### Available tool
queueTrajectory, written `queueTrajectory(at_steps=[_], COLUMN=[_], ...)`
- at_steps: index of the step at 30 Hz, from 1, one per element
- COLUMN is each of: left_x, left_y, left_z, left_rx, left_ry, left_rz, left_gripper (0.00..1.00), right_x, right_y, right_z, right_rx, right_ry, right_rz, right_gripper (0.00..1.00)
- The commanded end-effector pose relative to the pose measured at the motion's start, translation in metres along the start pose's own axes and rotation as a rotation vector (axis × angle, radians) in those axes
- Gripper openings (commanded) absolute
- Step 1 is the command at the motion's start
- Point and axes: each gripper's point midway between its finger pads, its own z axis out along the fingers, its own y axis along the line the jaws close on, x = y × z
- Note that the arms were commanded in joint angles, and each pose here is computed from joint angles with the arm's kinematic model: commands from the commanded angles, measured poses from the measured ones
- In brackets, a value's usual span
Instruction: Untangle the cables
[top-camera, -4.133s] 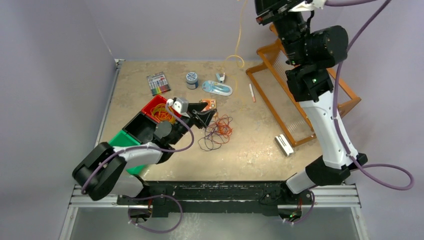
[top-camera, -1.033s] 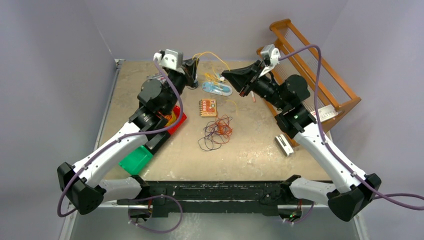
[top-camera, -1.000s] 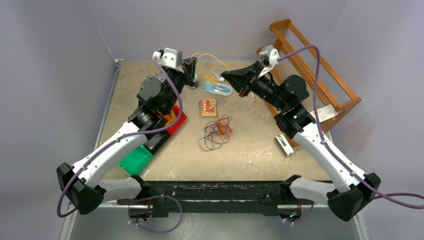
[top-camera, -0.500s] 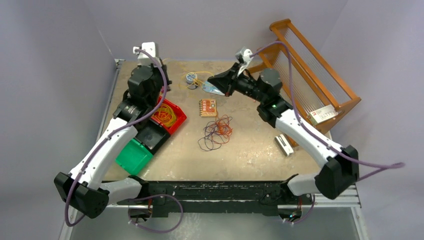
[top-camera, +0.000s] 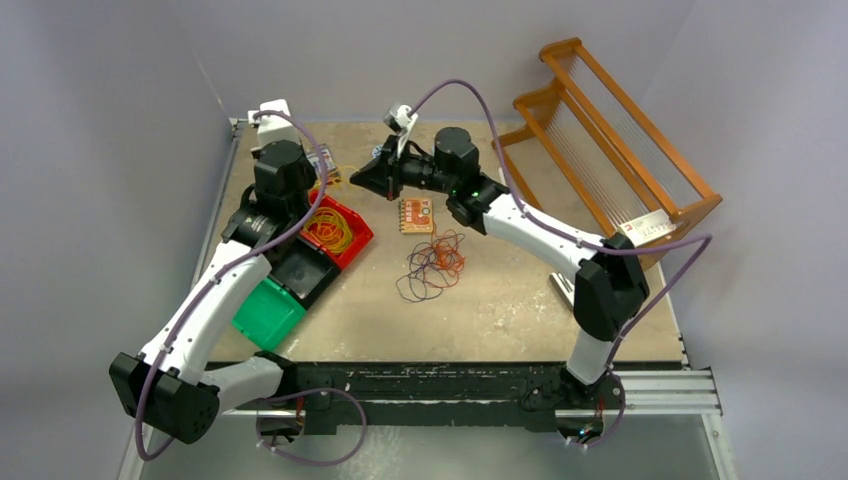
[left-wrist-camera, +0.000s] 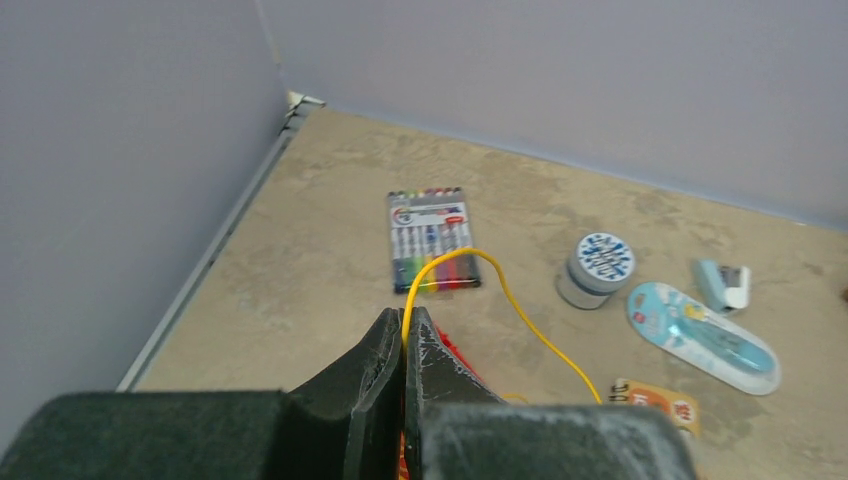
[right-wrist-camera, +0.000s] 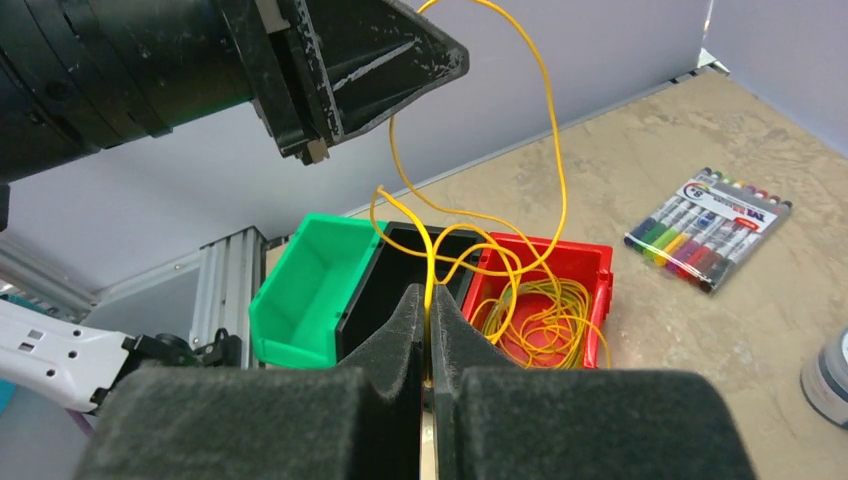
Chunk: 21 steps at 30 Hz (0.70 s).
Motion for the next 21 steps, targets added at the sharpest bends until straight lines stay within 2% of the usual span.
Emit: queueTrajectory(at_steps=[1, 8, 16, 21], left_x=[0.001, 0.016, 0.040, 0.061], left_y=[0.031, 0.058, 0.066, 0.054], left_z=[0.000, 0.007, 0.021, 0.035], left_rx=[-0.133, -0.238, -0.258, -0.215], left_ry=[-0.005, 0.031, 0.084, 0.143], left_rz=[0.020, 0.060, 0.085, 0.107], left_gripper=[0.00, 0.00, 0.00, 0.00], right_x=[-0.029, -0.009, 0.022, 0.037], right_y=[0.013, 0.003, -0.011, -0.018], right_z=[0.010, 0.026, 0.038, 0.044], right_rx=[-0.067, -0.077, -0.077, -0.071], right_ry=[-0.057, -0.017, 0.025, 0.046], right_rz=[-0.052, -0.015, 0.040, 0.056], right_gripper=[0.00, 0.00, 0.00, 0.00])
